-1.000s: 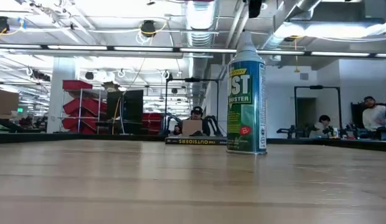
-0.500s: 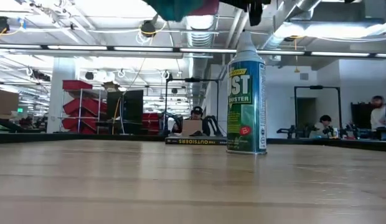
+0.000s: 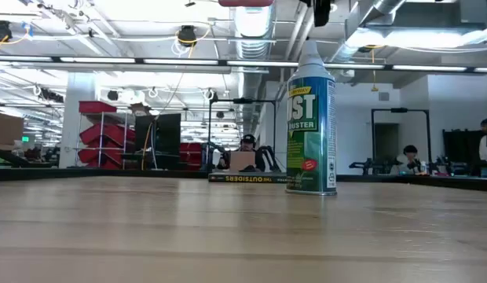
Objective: Apply microfiber cloth
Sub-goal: Wipe the back of the cellphone with the microfiber cloth
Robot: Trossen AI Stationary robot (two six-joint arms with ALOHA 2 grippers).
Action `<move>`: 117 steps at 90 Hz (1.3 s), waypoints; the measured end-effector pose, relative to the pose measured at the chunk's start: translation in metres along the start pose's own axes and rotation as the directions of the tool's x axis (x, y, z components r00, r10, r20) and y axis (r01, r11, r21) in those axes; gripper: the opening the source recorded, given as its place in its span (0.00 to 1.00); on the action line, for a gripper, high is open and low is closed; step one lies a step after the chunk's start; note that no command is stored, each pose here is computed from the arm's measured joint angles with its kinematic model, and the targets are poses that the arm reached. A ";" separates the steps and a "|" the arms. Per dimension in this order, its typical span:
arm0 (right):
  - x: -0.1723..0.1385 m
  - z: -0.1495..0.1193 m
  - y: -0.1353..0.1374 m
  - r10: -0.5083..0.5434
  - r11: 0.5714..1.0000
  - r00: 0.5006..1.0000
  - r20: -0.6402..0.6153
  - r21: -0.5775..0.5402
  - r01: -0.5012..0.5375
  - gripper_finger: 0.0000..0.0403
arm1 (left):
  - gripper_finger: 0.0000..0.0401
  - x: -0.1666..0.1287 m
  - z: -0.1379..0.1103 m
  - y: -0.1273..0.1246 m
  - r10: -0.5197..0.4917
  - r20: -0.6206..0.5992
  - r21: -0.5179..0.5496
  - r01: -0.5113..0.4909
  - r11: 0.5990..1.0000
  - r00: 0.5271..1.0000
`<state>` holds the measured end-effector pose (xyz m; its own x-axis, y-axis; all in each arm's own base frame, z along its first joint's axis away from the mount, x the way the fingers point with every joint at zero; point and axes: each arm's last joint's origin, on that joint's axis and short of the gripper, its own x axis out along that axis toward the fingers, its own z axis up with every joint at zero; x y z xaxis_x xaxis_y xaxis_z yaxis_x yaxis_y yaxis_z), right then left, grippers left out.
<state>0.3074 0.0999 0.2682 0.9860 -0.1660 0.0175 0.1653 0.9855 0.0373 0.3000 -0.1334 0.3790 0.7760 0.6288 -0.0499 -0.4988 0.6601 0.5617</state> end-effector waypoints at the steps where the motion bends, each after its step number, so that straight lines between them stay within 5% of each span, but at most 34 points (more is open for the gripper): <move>1: 0.000 0.000 0.000 0.000 1.000 1.000 0.000 0.001 0.000 0.02 | 0.00 0.000 0.000 0.001 0.000 0.001 0.001 0.000 1.000 1.000; 29: -0.002 -0.004 0.005 0.054 0.998 0.998 -0.030 -0.026 -0.055 0.02 | 0.00 -0.003 0.008 0.025 0.003 0.029 -0.017 -0.002 1.000 1.000; 70: -0.003 -0.007 0.007 0.054 0.998 0.997 -0.051 -0.041 -0.056 0.02 | 0.00 -0.025 -0.007 0.008 -0.087 -0.037 0.030 0.088 0.996 0.995; 117: -0.005 -0.010 0.008 0.043 0.997 0.996 -0.083 -0.056 -0.048 0.02 | 0.00 -0.093 -0.067 -0.002 -0.107 -0.097 -0.088 0.098 0.991 0.989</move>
<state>0.3044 0.1089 0.2587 0.9907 -0.1200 -0.0638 0.1190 0.9927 -0.0200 0.2031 -0.1660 0.3270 0.7835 0.5917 -0.1898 -0.4520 0.7523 0.4794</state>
